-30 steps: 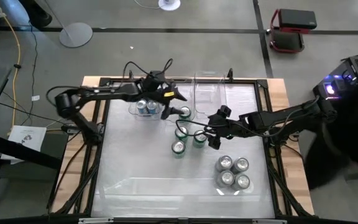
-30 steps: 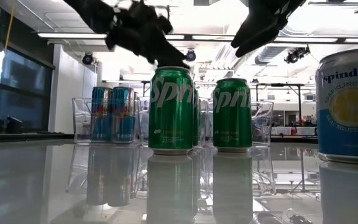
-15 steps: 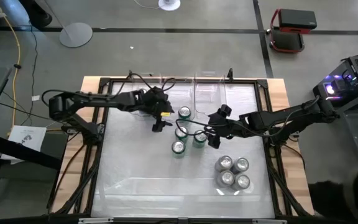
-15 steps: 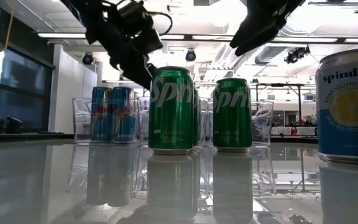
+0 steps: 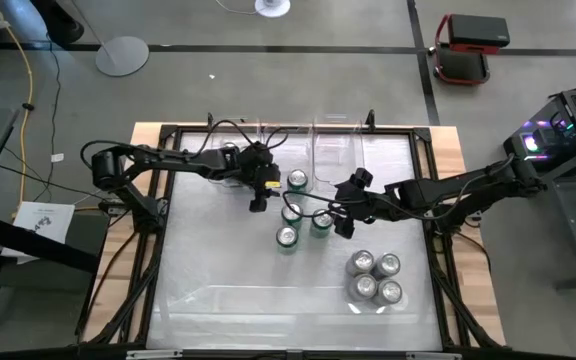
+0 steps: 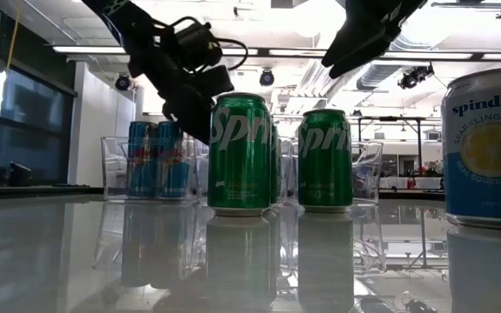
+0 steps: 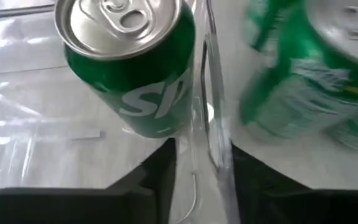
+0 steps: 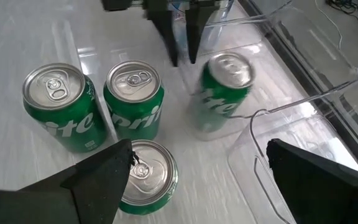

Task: Sort soda cans
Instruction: Adjust the center transparent bin

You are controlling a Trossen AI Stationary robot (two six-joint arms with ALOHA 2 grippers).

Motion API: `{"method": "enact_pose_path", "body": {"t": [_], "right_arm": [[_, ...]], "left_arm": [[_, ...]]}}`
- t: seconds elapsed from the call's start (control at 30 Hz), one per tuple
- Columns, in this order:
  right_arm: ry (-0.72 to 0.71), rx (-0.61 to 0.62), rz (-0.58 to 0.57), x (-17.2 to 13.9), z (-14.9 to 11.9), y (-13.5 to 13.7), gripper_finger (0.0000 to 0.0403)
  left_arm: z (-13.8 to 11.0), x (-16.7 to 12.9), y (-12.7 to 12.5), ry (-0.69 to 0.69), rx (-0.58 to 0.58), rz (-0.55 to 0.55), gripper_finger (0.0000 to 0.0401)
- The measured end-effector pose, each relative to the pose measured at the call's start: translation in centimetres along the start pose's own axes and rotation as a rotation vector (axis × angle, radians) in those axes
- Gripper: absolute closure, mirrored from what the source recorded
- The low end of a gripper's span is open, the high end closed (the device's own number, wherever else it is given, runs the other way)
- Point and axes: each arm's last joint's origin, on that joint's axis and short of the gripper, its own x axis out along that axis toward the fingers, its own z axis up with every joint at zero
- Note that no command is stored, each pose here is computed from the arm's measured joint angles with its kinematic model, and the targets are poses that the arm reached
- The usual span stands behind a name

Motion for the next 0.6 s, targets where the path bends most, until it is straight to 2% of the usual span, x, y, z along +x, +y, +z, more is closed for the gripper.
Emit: {"method": "enact_pose_path", "body": {"t": [0.2, 0.27, 0.5, 0.6], "right_arm": [[0.000, -0.004, 0.000, 0.0, 0.0, 0.0, 0.0042], [0.000, -0.004, -0.001, 0.0, 0.0, 0.0, 0.0042], [0.005, 0.022, -0.003, 0.2, 0.1, -0.3, 0.0042], [0.034, 0.020, 0.064, 0.5, 0.1, -0.7, 0.0042]], "left_arm": [[-0.2, -0.2, 1.3, -0.007, -0.071, 0.080, 0.0387], [-0.3, -0.3, 1.6, -0.015, -0.083, 0.078, 0.0396], [-0.2, -0.3, 1.9, -0.032, -0.103, 0.085, 0.0366], [-0.2, -0.4, 1.9, -0.036, -0.109, 0.088, 0.0339]]}}
